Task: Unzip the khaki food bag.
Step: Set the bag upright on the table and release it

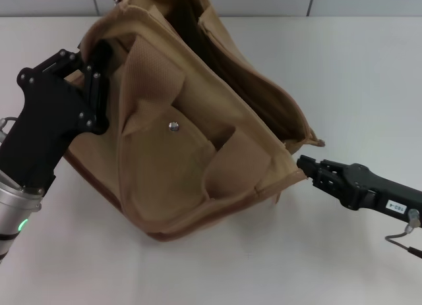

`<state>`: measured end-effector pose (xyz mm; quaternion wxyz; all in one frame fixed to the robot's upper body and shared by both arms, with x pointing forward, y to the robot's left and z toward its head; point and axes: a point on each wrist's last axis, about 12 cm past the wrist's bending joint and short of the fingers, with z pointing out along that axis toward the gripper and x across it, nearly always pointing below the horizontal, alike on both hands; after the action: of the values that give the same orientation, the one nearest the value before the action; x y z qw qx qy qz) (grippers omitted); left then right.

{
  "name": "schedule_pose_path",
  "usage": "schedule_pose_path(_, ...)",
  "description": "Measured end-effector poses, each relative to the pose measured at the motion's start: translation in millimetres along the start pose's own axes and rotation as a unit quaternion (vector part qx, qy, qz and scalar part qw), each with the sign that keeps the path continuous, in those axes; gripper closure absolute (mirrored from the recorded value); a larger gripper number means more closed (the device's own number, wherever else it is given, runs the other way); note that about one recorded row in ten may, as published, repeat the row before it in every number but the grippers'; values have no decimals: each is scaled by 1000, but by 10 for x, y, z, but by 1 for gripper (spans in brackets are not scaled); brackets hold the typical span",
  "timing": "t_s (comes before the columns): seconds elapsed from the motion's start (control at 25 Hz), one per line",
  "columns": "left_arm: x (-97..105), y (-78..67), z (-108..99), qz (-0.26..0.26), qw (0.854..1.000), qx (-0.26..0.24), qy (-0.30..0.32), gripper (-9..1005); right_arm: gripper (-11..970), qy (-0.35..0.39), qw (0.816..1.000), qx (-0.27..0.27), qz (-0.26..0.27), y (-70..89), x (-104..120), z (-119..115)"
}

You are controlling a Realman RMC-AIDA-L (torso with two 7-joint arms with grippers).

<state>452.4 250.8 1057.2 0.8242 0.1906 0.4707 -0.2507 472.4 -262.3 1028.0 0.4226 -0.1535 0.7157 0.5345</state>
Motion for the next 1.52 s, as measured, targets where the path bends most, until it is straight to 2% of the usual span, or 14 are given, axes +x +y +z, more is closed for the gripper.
schedule_pose_path(0.24,19,9,-5,1,1000,-5,8,881,825,-17,996,32,-82,-14,70,-187)
schedule_pose_path(0.48,40,7,16,-2,1000,-6,15,879,571,-53,980,70,-180,-21,135,-196)
schedule_pose_path(0.68,54,7,35,-3,1000,-5,18,878,372,-76,965,90,-234,-30,144,-73)
schedule_pose_path(0.76,58,8,39,-7,1000,-4,20,877,448,-71,964,88,-242,-44,125,-4)
schedule_pose_path(1.0,64,11,40,-13,1000,-5,22,875,564,-71,957,81,-268,-24,131,132)
schedule_pose_path(1.2,64,9,40,-16,1000,-5,22,874,660,-71,956,83,-274,-29,125,155)
schedule_pose_path(1.44,73,2,57,-18,1000,-3,23,872,868,-85,955,90,-270,-23,117,158)
schedule_pose_path(1.52,82,-2,56,-19,999,-2,27,872,880,-102,954,100,-265,-30,89,142)
